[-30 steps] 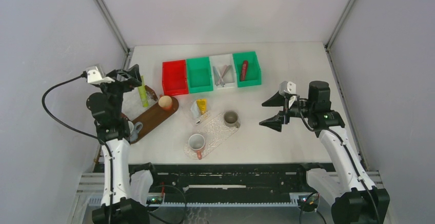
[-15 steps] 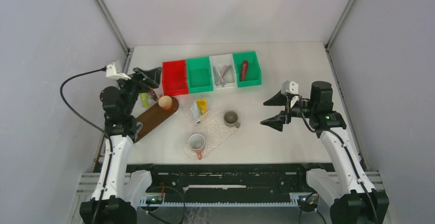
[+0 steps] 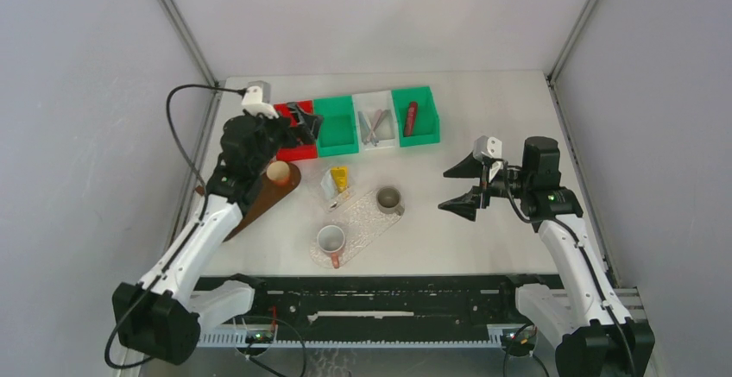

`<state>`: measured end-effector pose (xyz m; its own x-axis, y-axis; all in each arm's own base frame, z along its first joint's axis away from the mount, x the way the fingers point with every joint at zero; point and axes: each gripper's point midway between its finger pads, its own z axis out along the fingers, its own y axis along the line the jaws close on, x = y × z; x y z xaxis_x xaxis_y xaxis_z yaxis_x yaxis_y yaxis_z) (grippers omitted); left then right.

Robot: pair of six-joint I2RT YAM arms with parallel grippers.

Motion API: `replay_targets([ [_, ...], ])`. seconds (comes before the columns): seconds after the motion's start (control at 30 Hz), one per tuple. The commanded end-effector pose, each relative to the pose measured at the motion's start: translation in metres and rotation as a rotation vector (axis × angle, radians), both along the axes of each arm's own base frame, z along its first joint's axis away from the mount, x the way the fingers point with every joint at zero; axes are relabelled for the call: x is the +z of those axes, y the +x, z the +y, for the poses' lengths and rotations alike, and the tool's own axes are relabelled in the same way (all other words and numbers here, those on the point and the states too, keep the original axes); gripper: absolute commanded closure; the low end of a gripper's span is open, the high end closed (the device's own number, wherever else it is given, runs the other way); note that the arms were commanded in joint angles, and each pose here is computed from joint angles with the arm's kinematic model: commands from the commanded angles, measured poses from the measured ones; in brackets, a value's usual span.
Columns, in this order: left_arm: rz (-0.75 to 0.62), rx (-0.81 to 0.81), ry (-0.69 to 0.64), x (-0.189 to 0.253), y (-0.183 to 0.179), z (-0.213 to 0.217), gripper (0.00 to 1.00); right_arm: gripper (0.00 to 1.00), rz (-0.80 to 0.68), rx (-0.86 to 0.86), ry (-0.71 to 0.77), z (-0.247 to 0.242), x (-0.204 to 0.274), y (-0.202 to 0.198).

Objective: Prepare toiletry sets of a toothbrush and toothpaste on the tray
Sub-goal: Pick up the toothpaste from the storage box.

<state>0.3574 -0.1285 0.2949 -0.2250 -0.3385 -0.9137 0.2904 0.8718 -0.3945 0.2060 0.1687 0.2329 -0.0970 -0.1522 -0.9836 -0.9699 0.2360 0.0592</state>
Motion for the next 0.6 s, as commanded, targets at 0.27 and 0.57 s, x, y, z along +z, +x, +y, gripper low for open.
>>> replay_targets([
  [0.27,0.027,-0.026,0.235,0.010,0.035,-0.077,0.00,0.12,-0.061,-0.016,-0.009,-0.003,0.007,0.002],
  [0.57,0.085,-0.134,0.353,-0.011,0.060,-0.143,0.00,0.12,-0.074,-0.024,-0.014,-0.003,0.008,0.002],
])
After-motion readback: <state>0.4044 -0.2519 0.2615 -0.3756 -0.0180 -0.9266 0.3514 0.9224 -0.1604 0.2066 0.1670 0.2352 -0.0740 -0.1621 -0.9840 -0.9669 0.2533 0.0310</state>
